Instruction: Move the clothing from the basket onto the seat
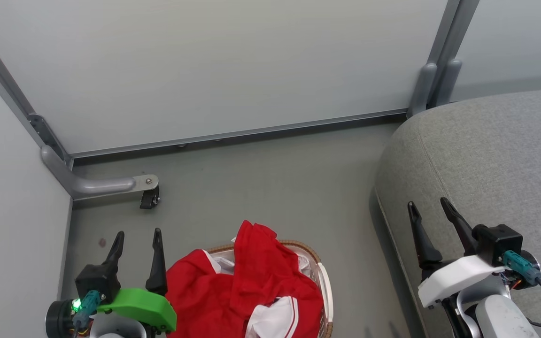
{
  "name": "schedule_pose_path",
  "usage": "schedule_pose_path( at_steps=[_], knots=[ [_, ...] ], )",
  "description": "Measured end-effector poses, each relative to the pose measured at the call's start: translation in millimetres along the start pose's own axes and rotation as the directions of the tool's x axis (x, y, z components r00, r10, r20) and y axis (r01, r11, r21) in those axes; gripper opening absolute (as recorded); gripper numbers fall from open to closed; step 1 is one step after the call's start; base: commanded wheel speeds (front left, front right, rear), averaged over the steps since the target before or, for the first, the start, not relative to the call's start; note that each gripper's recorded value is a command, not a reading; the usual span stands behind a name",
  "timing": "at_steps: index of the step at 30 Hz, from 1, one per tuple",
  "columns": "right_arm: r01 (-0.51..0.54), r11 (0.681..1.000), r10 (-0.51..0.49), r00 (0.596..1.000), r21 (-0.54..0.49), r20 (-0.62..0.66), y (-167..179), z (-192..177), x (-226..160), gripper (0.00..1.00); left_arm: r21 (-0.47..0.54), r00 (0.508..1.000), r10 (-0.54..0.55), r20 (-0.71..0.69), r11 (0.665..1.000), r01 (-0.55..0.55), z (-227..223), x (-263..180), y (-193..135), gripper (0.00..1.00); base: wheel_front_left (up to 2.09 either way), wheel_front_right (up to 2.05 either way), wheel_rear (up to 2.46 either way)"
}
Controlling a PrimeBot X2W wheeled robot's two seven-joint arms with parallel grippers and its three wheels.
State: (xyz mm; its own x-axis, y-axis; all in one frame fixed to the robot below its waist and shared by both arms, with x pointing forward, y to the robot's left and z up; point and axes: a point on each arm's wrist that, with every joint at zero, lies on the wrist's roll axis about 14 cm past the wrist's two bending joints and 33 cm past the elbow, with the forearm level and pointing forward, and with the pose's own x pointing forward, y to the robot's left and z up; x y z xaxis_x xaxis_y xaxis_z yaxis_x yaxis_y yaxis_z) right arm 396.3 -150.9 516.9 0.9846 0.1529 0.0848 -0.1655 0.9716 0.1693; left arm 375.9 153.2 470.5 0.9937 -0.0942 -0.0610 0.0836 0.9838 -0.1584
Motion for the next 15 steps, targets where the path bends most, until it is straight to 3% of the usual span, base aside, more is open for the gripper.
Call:
schedule_pose_path(
  at_steps=[15],
  knots=[
    [-0.017, 0.995, 0.015, 1.0, -0.095, -0.024, 2.0, -11.1, -4.4, 1.0, 0.018, 0.998, -0.047, -0.044, 0.999, 0.048, -20.0, -5.4, -7.9, 1.0, 0.0, 0.0, 0.0]
  ],
)
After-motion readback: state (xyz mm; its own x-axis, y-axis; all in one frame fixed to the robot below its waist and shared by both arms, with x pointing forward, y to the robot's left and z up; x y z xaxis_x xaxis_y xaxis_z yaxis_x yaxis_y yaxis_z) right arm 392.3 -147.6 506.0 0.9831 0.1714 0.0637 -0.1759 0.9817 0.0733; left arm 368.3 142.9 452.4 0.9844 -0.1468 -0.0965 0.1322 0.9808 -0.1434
